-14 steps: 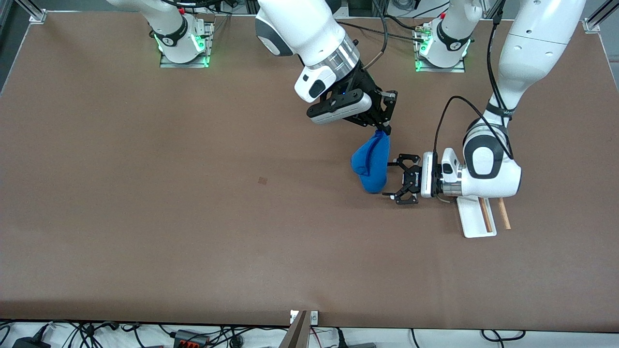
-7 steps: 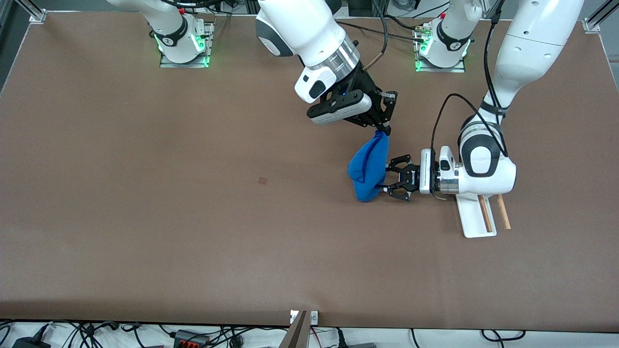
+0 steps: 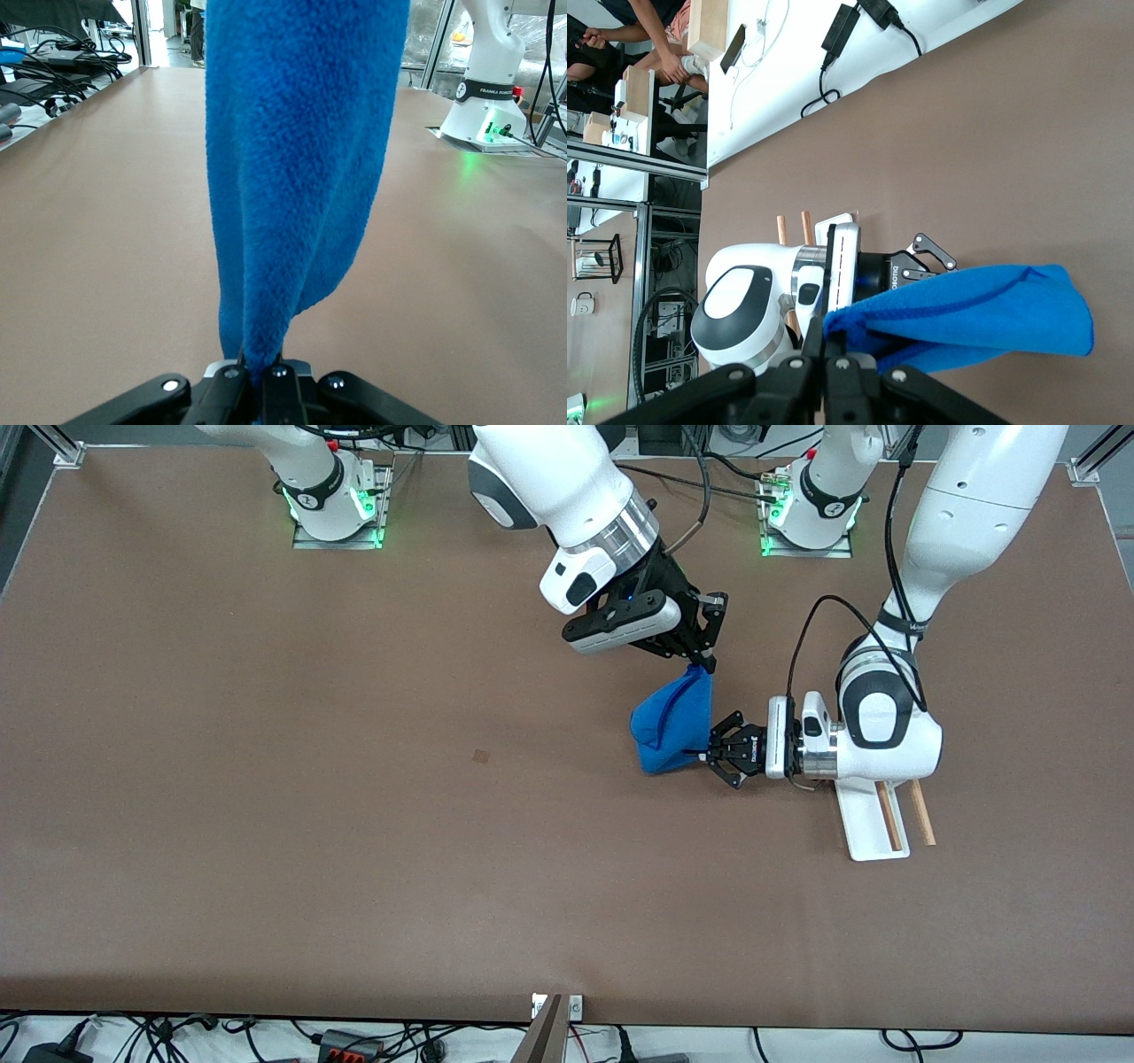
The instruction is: Pass towel and hang on rack
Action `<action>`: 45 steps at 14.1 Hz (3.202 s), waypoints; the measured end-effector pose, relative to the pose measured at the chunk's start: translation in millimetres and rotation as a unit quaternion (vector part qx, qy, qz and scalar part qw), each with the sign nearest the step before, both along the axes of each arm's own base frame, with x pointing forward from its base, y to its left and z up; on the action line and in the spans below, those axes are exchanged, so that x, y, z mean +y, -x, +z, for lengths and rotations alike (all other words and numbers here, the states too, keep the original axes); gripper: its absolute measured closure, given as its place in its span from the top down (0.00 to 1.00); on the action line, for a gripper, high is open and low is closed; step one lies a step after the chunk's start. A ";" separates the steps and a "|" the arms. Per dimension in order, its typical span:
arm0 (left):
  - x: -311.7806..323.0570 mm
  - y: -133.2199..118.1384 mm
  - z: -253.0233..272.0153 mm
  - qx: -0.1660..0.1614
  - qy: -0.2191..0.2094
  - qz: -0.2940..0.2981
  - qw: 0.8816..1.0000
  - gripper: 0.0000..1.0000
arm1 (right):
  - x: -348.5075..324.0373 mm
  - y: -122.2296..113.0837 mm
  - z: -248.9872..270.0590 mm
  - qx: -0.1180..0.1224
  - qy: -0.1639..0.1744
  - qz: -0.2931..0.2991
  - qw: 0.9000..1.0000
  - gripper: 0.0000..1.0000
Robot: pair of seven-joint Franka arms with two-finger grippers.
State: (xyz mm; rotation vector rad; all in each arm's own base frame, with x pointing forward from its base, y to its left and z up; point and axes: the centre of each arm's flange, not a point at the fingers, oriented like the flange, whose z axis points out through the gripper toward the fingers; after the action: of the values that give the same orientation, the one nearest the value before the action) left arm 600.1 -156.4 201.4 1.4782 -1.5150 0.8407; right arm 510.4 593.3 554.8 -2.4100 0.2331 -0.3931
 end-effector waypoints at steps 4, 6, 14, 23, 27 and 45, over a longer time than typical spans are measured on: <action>10.5 -10.9 21.2 0.022 -0.038 0.005 0.999 0.03 | -1.6 -1.9 0.0 -0.001 0.001 -0.002 1.000 0.03; 21.2 -23.7 43.0 0.036 -0.079 0.004 0.996 0.03 | -4.5 -5.0 -1.1 -0.002 0.005 -0.004 1.000 0.17; 75.6 -53.1 101.0 0.120 -0.242 0.013 0.963 0.03 | -120.2 -78.8 -52.5 0.051 0.257 0.064 0.963 0.99; 205.4 -66.9 148.8 0.171 -0.308 0.091 0.931 0.03 | -361.6 -161.1 -28.9 0.165 0.333 0.021 0.928 1.00; 255.4 -58.4 148.1 0.182 -0.336 0.105 0.918 0.03 | -439.0 -176.8 -17.7 0.183 0.325 -0.031 0.927 1.00; 373.3 -42.4 79.4 0.194 -0.350 0.143 0.905 0.03 | -635.1 -95.8 44.5 0.153 0.352 0.058 0.922 1.00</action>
State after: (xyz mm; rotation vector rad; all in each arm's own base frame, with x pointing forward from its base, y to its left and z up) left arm 642.4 216.8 280.9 2.2723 -1.3628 0.1021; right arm 606.2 -41.8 599.3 -3.1787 0.0876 -0.0315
